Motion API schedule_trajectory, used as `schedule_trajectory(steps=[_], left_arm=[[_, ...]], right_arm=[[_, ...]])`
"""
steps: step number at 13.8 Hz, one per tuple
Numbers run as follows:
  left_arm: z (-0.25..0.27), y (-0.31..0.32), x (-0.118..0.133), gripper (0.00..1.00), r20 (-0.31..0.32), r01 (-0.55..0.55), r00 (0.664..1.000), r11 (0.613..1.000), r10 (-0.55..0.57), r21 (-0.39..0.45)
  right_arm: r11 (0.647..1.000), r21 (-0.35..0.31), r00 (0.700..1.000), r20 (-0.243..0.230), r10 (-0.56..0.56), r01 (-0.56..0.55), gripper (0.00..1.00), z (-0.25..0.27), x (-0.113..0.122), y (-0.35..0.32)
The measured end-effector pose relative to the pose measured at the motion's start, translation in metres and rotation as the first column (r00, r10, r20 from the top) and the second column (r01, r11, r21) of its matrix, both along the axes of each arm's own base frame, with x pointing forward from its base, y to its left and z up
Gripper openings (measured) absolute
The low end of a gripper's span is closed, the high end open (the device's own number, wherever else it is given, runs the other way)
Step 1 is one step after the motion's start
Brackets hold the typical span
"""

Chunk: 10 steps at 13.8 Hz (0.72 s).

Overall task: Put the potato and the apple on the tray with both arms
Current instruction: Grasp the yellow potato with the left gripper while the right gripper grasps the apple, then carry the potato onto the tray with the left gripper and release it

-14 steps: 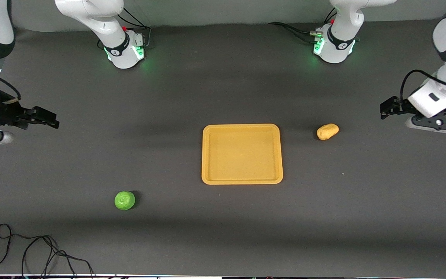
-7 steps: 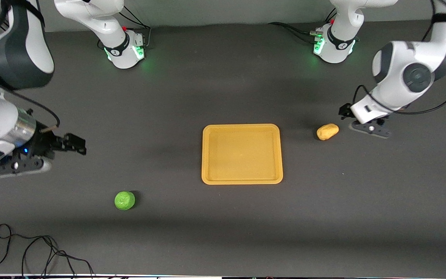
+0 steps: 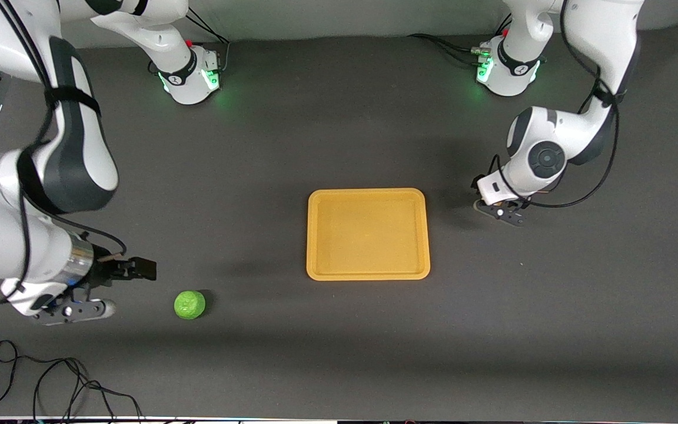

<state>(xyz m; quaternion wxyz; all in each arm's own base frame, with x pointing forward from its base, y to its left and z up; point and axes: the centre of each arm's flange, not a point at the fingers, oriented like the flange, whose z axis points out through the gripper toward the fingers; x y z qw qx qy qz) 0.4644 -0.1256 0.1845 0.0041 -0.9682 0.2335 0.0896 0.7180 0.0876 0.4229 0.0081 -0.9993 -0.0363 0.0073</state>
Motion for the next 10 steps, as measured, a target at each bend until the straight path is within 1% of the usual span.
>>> schedule_trajectory(steps=[1, 2, 3, 4, 6, 8, 10], left_arm=[[-0.008, 0.001, -0.001, 0.94, -0.009, 0.010, 1.000, 1.000, -0.010, 0.000], [-0.009, 0.003, -0.001, 0.82, -0.013, 0.014, 1.000, 1.000, -0.014, 0.000], [-0.008, 0.004, 0.000, 0.67, -0.010, 0.014, 1.000, 1.000, -0.014, 0.000], [-0.005, 0.005, 0.002, 0.59, -0.005, 0.011, 1.000, 1.000, -0.011, -0.001], [0.004, 0.005, 0.008, 0.59, 0.002, -0.019, 1.000, 1.000, 0.019, -0.006], [0.026, -0.004, 0.025, 0.59, 0.009, -0.135, 0.991, 0.991, 0.135, -0.019], [0.059, -0.040, 0.051, 0.59, 0.035, -0.260, 0.965, 0.965, 0.262, -0.046]], right_arm=[[1.000, 0.000, 1.000, -0.004, -0.016, 0.016, 1.00, -0.029, 0.006, 0.002], [1.000, 0.000, 1.000, -0.008, -0.024, 0.024, 1.00, -0.061, 0.010, 0.005], [1.000, -0.001, 0.999, -0.017, -0.028, 0.028, 1.00, -0.091, 0.011, 0.008], [1.000, -0.002, 0.999, -0.026, -0.029, 0.029, 1.00, -0.116, 0.012, 0.010], [1.000, -0.003, 0.999, -0.030, -0.031, 0.031, 1.00, -0.146, 0.011, 0.010], [0.999, -0.004, 0.999, -0.032, -0.034, 0.033, 1.00, -0.164, 0.011, 0.009], [0.999, -0.004, 0.999, -0.029, -0.036, 0.036, 1.00, -0.175, 0.011, 0.008]])
